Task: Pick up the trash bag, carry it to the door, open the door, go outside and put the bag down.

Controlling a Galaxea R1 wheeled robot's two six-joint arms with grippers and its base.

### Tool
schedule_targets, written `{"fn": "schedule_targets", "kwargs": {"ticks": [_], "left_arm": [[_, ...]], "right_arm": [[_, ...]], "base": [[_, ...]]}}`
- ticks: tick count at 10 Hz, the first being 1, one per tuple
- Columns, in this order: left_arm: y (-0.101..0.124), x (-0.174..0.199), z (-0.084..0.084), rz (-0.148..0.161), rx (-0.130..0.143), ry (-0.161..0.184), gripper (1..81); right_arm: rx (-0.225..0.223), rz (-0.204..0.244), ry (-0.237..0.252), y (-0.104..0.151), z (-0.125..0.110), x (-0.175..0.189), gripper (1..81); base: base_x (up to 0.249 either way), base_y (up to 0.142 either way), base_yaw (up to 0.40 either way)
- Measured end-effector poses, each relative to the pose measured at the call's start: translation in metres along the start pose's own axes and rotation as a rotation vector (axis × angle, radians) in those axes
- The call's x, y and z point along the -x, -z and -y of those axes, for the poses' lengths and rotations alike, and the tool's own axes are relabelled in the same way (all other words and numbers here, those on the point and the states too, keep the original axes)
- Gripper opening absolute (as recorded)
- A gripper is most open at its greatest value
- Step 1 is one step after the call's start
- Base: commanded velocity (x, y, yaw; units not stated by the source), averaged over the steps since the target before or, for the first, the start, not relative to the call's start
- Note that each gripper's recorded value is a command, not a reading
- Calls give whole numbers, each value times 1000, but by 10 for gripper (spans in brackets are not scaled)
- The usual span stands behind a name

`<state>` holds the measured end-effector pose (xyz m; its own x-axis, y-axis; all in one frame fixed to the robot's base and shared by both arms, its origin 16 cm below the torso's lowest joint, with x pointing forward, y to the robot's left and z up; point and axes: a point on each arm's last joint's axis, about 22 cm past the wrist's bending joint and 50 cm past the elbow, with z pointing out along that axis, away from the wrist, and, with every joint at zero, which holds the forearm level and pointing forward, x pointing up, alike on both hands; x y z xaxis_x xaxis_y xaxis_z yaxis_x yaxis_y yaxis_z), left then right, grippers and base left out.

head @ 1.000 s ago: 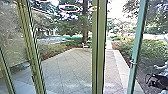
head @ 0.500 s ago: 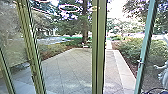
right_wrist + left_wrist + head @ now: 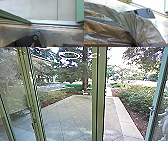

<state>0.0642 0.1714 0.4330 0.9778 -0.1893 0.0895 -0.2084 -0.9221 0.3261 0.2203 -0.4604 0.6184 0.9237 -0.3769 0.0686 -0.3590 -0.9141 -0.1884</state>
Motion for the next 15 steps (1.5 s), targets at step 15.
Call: {"fn": "schedule_targets", "kwargs": {"ticks": [15], "left_arm": [[1, -9, 4, -16, -9, -6, 10]], "right_arm": [[-92, 42, 141, -189, 99, 242, 811]], "base": [[0, 0, 0]]}}
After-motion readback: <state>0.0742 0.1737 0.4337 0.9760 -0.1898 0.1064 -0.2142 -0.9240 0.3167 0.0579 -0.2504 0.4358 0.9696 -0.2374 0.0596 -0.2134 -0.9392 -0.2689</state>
